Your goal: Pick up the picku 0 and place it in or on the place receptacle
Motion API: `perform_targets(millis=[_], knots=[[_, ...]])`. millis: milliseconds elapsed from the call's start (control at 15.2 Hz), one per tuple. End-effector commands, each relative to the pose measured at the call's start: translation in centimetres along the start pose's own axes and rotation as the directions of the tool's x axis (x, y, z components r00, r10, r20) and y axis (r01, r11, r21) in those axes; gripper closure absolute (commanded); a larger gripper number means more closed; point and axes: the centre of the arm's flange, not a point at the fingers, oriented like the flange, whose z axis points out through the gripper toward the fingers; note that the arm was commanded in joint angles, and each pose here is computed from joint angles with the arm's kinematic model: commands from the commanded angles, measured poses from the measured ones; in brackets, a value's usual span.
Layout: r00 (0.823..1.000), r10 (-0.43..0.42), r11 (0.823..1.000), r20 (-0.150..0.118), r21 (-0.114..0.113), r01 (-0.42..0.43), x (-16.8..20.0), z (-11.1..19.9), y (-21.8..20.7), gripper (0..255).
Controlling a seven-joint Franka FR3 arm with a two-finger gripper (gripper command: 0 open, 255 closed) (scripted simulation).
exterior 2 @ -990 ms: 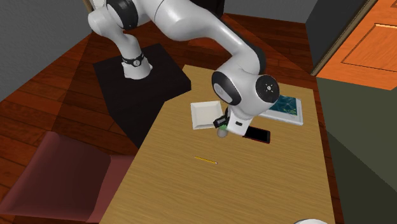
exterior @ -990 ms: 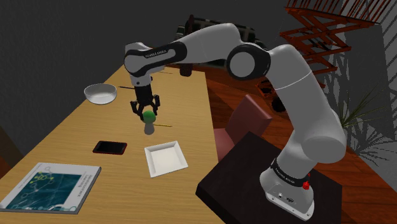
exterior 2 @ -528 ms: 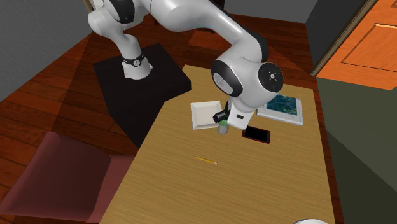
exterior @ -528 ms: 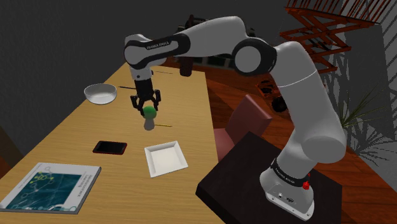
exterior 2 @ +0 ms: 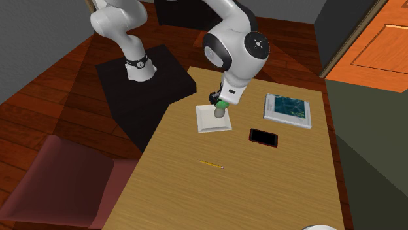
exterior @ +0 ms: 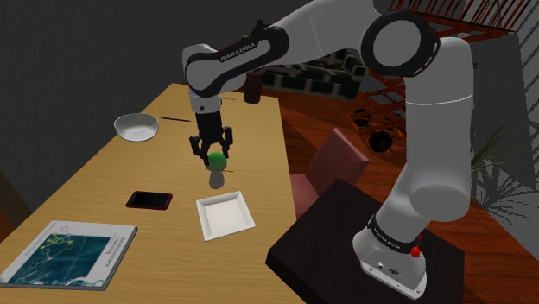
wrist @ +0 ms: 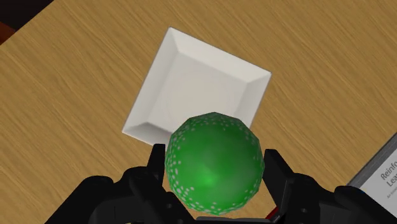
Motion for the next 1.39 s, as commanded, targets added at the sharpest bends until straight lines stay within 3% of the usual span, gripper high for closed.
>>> perform_targets(millis=[0, 198, 1320], knots=[[1.0, 0.0, 1.0, 0.0, -0.001, 0.0, -2.8, 0.0, 0.0, 255], [1.0, 0.0, 1.0, 0.0, -0.001, 0.0, -6.8, 0.3, -0.1, 255], [1.0, 0.0, 1.0, 0.0, -0.001, 0.0, -3.8, 8.8, 0.0, 255]])
